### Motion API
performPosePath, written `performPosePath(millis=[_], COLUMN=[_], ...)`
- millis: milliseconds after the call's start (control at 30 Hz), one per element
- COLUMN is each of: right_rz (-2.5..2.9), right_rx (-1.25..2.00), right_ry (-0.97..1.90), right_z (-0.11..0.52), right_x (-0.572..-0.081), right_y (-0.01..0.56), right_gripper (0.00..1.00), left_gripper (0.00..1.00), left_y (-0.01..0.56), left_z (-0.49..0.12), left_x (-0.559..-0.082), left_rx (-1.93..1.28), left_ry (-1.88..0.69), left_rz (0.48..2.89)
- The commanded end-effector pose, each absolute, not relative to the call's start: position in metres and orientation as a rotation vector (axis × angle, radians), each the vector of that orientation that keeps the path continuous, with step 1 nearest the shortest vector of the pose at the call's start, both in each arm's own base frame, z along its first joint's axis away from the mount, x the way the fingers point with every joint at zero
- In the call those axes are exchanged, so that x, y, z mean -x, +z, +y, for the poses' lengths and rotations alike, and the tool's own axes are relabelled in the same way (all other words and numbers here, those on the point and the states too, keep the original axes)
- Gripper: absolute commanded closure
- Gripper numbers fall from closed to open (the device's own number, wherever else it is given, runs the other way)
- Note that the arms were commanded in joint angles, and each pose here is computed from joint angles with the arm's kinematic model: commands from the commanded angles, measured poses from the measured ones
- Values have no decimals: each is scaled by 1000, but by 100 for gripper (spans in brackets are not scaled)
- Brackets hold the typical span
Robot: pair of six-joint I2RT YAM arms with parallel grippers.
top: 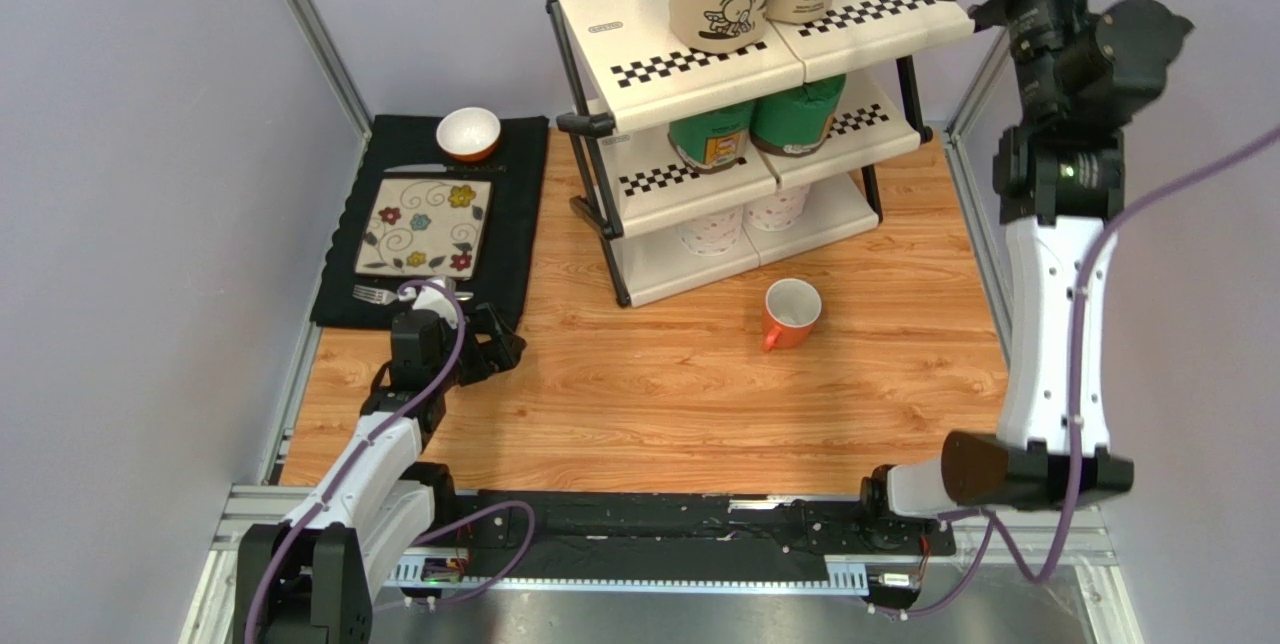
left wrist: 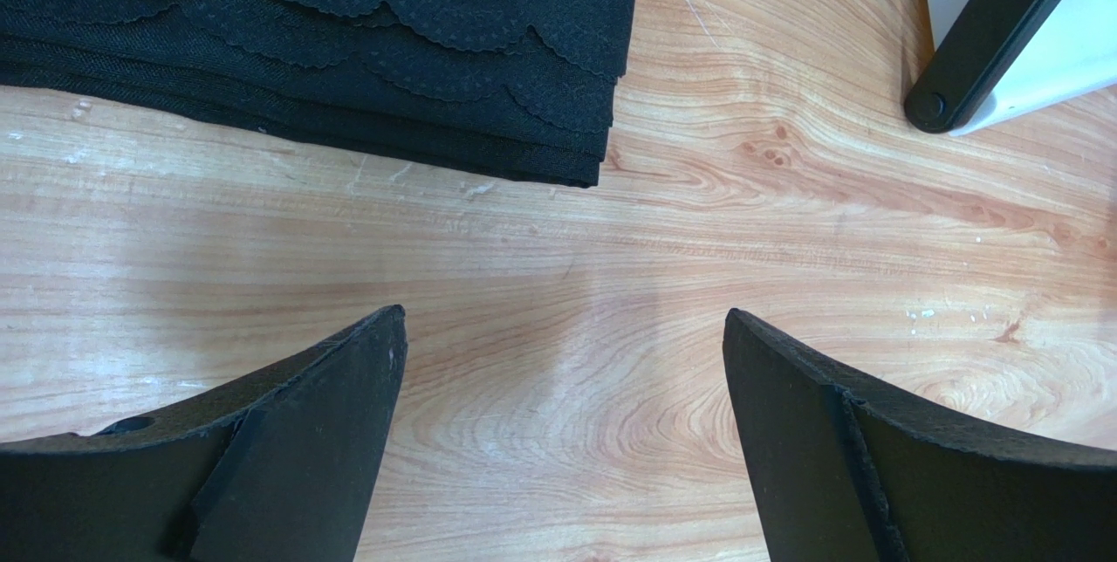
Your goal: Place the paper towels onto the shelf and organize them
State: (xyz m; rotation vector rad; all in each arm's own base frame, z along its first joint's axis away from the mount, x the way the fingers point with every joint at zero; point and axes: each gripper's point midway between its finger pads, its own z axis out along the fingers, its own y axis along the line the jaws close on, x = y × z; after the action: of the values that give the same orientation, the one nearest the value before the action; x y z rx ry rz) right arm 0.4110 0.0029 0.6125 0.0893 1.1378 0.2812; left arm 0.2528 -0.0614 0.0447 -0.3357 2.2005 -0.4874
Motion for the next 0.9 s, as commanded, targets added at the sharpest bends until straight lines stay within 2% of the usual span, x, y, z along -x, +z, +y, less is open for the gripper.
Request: performPosePath(millis=[0, 33, 67, 300, 433, 633, 867], right_rz=[1062, 1062, 1078, 1147, 1267, 1426, 1475], right_rx=[-160, -165, -173, -238, -299, -380, -457], right_ry=[327, 368, 391, 565, 612, 582, 583], right_z=[4, 9, 12, 35, 41, 38, 33], right_x=[-342, -331, -325, -251, -235, -223, -234], right_y=[624, 619, 606, 490, 420, 342, 305], right_gripper=[17, 6, 1, 1, 1, 0, 1], left_gripper=[1, 1, 1, 1, 1, 1, 1], left_y=[54, 55, 57, 57, 55, 58, 60], left_z=[-60, -60, -60, -63, -62, -62, -61], left_x=[-261, -261, -262, -260, -259, -261, -261], left_rx=[328, 327, 325, 322, 326, 326, 344], left_ry=[-488, -488, -488, -507, -504, -505, -503], left_rz=[2157, 2154, 2150, 2145, 2150, 2145, 2140])
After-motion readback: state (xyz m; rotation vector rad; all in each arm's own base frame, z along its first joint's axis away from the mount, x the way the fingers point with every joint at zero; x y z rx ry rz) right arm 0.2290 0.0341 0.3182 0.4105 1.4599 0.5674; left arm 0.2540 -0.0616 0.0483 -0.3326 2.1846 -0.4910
